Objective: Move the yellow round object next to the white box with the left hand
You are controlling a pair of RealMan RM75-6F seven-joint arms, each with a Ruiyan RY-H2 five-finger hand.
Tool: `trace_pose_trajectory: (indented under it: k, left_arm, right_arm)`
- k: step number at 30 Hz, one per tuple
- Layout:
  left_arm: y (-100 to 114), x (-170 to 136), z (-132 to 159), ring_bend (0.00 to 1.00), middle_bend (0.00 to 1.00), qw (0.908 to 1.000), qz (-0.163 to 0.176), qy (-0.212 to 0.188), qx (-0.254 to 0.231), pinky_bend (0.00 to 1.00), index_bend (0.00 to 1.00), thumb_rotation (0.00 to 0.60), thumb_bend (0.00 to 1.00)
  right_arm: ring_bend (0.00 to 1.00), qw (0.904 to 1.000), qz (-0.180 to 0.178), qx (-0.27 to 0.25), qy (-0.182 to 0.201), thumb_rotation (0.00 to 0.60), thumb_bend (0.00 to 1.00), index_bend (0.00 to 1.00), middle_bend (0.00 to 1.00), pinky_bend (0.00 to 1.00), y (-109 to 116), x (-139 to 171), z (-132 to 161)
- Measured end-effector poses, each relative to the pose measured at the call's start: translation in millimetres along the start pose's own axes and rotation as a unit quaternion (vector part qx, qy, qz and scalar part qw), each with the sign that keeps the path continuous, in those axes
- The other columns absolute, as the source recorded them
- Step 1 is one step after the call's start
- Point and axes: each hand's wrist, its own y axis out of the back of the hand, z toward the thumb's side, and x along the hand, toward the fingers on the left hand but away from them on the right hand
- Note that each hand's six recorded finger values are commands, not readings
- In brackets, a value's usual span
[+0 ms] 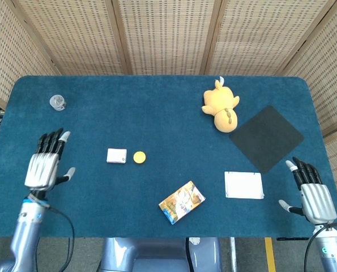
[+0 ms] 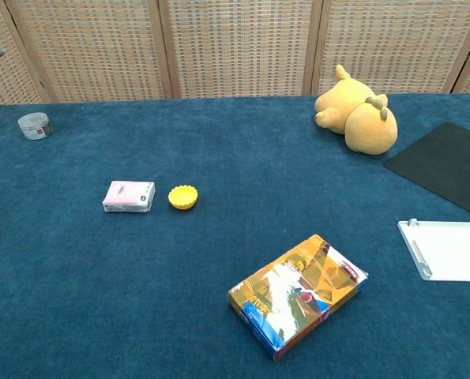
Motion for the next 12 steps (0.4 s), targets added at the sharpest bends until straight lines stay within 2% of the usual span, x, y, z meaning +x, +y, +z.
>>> trace_pose_trajectory:
  k: [4, 8, 12]
  left_arm:
    - [-4, -41, -28, 0.00, 0.00, 0.9993, 0.000, 0.026, 0.028, 0.00, 0.00, 0.600, 0.26]
    - [-6, -68, -49, 0.00, 0.00, 0.9979, -0.005, 0.053, 0.038, 0.00, 0.00, 0.600, 0.26]
    - [-9, -89, -63, 0.00, 0.00, 0.9971, -0.011, 0.058, 0.048, 0.00, 0.00, 0.600, 0.26]
  right_arm:
    - [0.00, 1.0000, -0.005, 0.006, 0.004, 0.600, 0.00, 0.06, 0.00, 0.04, 2, 2, 2]
    - [0.00, 0.9999, -0.010, 0.009, 0.006, 0.600, 0.00, 0.06, 0.00, 0.04, 4, 4, 4]
    - [0.00, 0.9998, -0.010, 0.011, 0.010, 0.600, 0.00, 0.06, 0.00, 0.04, 3, 4, 7]
